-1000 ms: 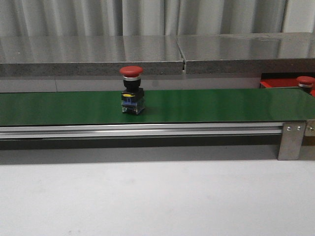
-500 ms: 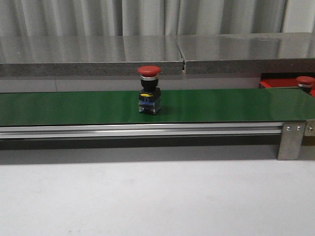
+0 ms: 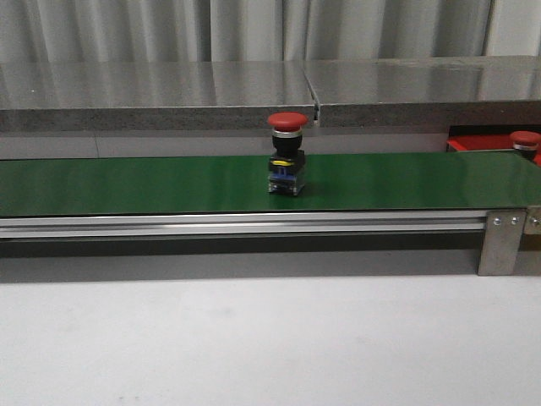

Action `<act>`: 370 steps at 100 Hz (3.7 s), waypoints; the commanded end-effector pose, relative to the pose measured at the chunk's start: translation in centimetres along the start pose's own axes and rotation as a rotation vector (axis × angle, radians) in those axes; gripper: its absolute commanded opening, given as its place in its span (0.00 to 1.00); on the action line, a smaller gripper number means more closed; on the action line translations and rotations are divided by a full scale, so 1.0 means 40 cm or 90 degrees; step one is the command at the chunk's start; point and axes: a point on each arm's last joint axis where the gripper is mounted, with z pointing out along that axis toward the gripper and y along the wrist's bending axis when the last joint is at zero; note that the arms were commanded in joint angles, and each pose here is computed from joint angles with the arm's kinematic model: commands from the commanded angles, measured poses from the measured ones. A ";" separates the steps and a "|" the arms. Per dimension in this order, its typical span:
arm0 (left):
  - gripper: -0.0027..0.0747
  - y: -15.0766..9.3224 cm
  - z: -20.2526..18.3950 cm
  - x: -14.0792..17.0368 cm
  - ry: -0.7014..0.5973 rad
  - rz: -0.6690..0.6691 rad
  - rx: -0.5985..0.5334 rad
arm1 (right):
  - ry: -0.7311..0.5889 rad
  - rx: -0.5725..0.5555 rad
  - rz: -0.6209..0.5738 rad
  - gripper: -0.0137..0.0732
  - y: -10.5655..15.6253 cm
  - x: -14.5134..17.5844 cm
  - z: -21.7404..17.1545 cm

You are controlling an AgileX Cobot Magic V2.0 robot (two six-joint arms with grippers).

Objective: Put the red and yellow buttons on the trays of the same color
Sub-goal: 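Move the right gripper down and grasp the red button on the belt, then carry the red button into the red tray and open the right gripper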

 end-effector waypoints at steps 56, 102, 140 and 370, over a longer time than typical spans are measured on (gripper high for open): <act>0.01 -0.004 -0.011 -0.032 -0.055 -0.008 0.005 | 0.039 -0.151 -0.231 0.90 0.262 -0.124 -0.100; 0.01 -0.004 -0.011 -0.032 -0.055 -0.008 0.005 | 0.093 -0.208 -0.348 0.90 0.417 -0.185 0.001; 0.01 -0.004 -0.011 -0.032 -0.055 -0.008 0.005 | 0.073 -0.202 -0.346 0.90 0.443 -0.213 0.115; 0.01 -0.004 -0.011 -0.033 -0.056 -0.008 0.005 | -0.051 -0.022 0.047 0.63 -0.077 -0.330 0.288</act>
